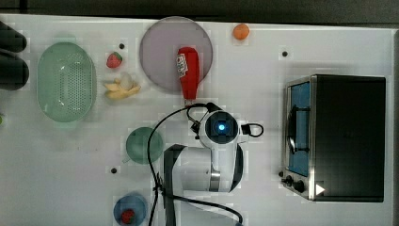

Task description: Pick ketchup from plate and place it on table.

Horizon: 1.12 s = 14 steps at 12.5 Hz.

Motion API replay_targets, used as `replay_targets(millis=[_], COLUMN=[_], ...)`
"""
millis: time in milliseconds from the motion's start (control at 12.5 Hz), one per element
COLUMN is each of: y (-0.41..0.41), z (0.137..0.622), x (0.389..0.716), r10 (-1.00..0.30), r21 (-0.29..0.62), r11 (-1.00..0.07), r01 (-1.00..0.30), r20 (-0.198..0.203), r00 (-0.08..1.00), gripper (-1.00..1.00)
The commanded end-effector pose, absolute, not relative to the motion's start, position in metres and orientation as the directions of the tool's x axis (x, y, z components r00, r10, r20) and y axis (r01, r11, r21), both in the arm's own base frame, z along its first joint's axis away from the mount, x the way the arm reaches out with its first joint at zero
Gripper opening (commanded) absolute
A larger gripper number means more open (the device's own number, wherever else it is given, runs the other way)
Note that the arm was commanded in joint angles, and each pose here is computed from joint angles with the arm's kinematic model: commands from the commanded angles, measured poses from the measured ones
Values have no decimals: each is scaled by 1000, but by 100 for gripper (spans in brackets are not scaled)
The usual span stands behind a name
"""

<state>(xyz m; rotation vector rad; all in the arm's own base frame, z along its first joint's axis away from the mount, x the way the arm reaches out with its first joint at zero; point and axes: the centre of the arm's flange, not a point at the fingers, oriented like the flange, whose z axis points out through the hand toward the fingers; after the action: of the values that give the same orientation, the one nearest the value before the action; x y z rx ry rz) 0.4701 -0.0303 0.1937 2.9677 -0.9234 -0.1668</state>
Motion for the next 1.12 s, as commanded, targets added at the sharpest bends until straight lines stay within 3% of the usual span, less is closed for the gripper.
replay_targets(millis=[80,240,320,480,880,1120], y=[-29,-30,-31,-32,-31,-33], z=[251,298,323,372,518,570], x=[500,515,520,527,552,545], r10=[-596,-600,-601,-614,-690,-694], r21=[-21,-54,-55,-32,-52,1], r11=[-803,-800,-799,-789,-724,-720], r01=[-595,-598,-599,-614,-688,-694], r20=[38,95,100,70,74,12], r00=[802,794,793,786,720,720], gripper=[100,100,100,100,100,100])
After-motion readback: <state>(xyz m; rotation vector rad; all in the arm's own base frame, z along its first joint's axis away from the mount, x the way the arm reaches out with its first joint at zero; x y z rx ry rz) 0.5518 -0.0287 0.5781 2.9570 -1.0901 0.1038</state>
